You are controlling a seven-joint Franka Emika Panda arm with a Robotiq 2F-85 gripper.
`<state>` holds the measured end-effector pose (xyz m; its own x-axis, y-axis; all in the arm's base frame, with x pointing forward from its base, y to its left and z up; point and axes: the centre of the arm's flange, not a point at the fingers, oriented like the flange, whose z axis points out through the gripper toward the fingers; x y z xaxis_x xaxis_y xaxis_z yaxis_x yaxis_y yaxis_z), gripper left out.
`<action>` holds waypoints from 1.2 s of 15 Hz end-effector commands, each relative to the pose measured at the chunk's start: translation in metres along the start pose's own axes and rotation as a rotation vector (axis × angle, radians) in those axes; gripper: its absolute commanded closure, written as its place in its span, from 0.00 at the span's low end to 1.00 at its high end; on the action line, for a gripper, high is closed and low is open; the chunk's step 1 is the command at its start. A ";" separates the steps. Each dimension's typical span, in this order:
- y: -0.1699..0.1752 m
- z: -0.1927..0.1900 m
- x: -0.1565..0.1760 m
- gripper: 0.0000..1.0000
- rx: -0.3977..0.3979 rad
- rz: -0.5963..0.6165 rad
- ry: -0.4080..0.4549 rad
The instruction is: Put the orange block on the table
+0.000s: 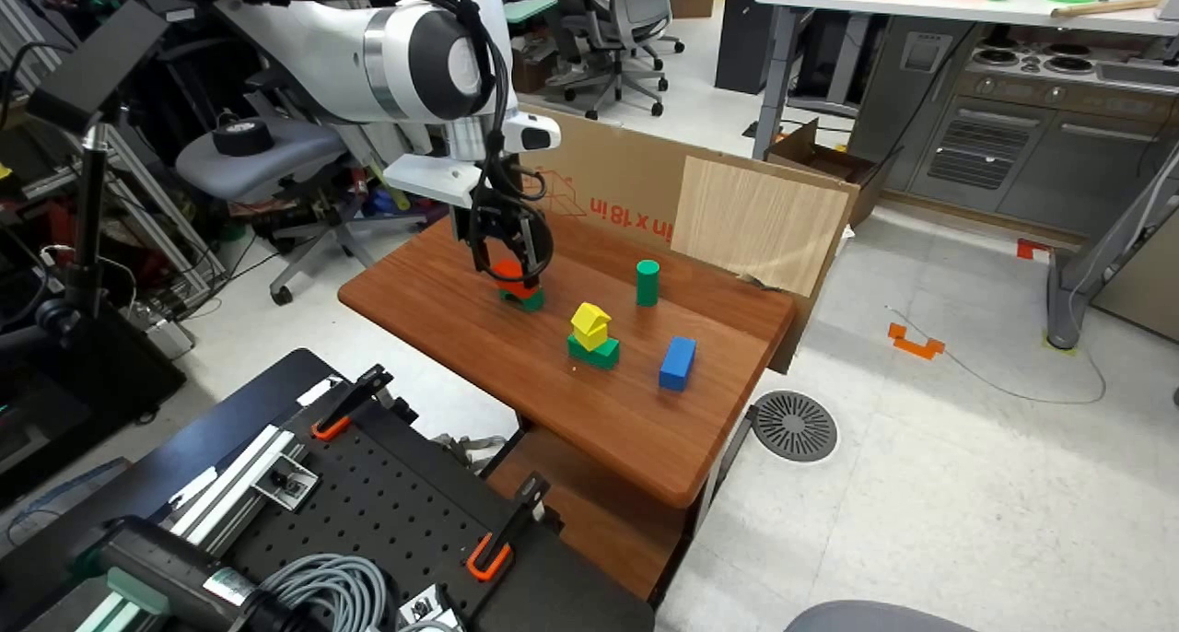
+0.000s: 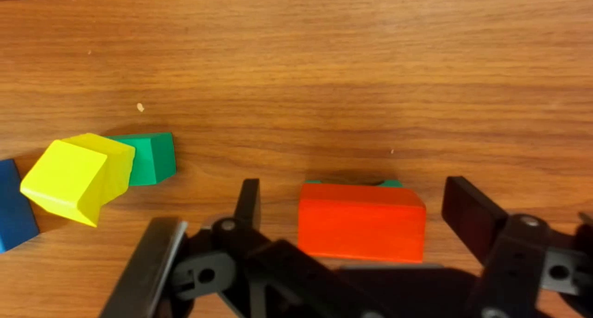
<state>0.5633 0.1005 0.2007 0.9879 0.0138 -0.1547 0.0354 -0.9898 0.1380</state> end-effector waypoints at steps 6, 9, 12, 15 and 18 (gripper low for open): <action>-0.015 0.018 0.021 0.33 -0.058 0.001 -0.078; -0.018 0.016 0.027 0.57 -0.060 -0.011 -0.062; -0.019 0.006 0.029 0.58 -0.059 -0.026 -0.045; -0.021 -0.006 0.026 0.58 -0.052 -0.035 -0.035; -0.030 -0.016 0.020 0.58 -0.047 -0.067 -0.053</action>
<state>0.5869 0.1216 0.1920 0.9819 0.0369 -0.1857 0.0665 -0.9856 0.1556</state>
